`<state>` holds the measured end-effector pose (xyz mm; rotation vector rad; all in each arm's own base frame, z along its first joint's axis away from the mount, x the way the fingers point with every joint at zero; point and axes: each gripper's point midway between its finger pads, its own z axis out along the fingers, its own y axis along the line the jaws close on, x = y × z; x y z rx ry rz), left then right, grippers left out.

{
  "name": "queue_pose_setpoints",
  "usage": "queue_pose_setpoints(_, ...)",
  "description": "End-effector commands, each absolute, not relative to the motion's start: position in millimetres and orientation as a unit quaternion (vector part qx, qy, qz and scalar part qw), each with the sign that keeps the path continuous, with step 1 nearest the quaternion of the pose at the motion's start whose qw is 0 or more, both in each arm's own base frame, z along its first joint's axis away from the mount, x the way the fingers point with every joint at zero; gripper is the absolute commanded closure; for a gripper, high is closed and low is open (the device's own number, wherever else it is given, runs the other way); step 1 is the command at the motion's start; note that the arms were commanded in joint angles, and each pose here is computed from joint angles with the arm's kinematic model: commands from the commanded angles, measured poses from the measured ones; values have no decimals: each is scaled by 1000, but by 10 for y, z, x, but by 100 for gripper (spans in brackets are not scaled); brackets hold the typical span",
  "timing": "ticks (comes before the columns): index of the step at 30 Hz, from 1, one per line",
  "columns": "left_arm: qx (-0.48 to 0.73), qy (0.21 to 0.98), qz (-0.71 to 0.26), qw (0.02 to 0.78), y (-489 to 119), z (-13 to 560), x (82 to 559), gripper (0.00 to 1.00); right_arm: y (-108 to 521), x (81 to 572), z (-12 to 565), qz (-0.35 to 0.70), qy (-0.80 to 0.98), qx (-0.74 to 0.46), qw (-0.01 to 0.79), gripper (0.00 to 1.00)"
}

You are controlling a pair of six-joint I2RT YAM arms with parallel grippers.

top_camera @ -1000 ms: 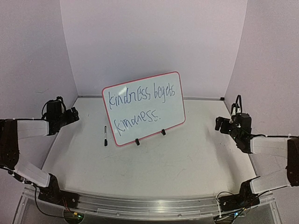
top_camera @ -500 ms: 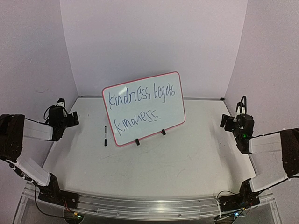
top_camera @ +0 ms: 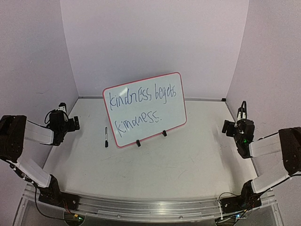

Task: Write a sentence on the whiteboard
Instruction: Reset both arms

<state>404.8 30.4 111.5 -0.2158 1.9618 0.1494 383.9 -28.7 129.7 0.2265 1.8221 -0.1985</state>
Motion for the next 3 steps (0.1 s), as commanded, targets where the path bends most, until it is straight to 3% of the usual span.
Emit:
queue_pose_setpoints(1, -88, 815, 70, 569, 318, 1252, 4125, 1, -325, 3888, 1395, -92, 774, 103, 618, 2)
queue_pose_setpoints(3, -88, 815, 70, 568, 318, 1247, 4129, 1, -326, 3891, 1397, -92, 773, 103, 618, 2)
